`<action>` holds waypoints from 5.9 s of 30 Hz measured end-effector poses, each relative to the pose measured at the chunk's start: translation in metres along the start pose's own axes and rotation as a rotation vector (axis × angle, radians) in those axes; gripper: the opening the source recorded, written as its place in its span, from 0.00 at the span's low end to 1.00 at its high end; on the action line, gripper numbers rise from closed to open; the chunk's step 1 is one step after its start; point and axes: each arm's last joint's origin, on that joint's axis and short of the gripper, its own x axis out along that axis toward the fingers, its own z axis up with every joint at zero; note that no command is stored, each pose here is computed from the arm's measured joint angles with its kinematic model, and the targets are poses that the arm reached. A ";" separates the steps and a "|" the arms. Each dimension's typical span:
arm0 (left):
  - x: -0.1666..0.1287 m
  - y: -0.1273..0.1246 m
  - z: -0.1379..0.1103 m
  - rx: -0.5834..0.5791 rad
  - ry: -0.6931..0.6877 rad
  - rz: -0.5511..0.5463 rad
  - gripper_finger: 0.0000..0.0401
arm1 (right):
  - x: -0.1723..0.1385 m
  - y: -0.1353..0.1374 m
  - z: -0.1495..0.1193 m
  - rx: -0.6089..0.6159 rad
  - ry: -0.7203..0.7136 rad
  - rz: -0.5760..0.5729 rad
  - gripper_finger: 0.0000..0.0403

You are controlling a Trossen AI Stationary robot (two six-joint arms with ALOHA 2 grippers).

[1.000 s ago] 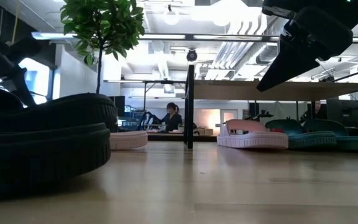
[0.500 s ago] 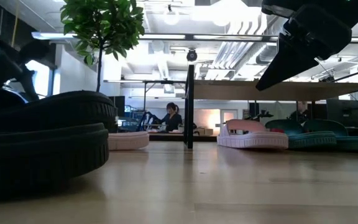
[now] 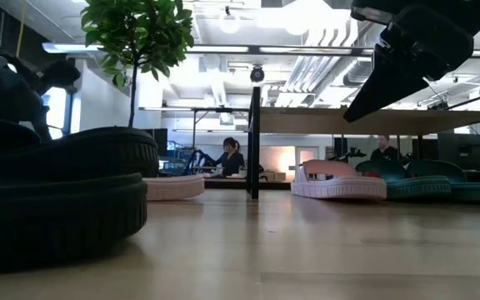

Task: Pick and place slides into the shelf
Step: Put the pink slide under the shelf

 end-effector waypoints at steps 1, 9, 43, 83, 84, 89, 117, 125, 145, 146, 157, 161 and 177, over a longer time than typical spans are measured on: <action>0.000 0.000 0.000 -0.004 0.000 0.002 0.03 | 0.000 0.000 0.000 0.000 0.001 0.001 0.11; -0.010 0.011 0.014 -0.073 -0.029 0.037 0.01 | 0.000 0.000 0.000 0.001 0.005 0.008 0.11; -0.167 0.123 0.066 -0.048 -0.339 0.066 0.00 | -0.073 0.038 0.037 -0.648 -0.594 0.309 0.19; -0.195 0.154 0.069 -0.186 -0.440 0.007 0.00 | -0.018 0.061 0.046 -0.906 -0.724 0.110 0.45; -0.195 0.154 0.069 -0.186 -0.440 0.007 0.00 | -0.017 0.062 0.046 -0.906 -0.734 0.105 0.45; -0.195 0.154 0.070 -0.191 -0.444 0.005 0.00 | -0.011 0.067 0.045 -0.913 -0.763 0.083 0.44; -0.196 0.149 0.071 -0.161 -0.444 -0.174 0.27 | 0.005 0.065 0.042 -0.784 -0.662 -0.047 0.05; -0.194 0.151 0.067 -0.113 -0.418 -0.114 0.48 | 0.003 0.066 0.029 -0.720 -0.557 -0.141 0.05; -0.186 0.144 0.061 -0.049 -0.350 -0.089 0.42 | -0.033 0.073 -0.047 -0.229 -0.230 -0.024 0.05; -0.185 0.142 0.061 -0.045 -0.345 -0.087 0.41 | -0.037 0.072 -0.047 -0.201 -0.199 -0.028 0.05; -0.172 0.127 0.060 -0.019 -0.295 -0.077 0.40 | -0.062 0.063 -0.032 0.028 -0.028 -0.071 0.04; -0.169 0.124 0.060 -0.011 -0.286 -0.074 0.41 | -0.054 0.059 -0.026 0.055 -0.022 -0.098 0.04; -0.150 0.103 0.057 -0.020 -0.228 -0.063 0.41 | -0.032 0.045 -0.010 0.143 0.007 -0.166 0.04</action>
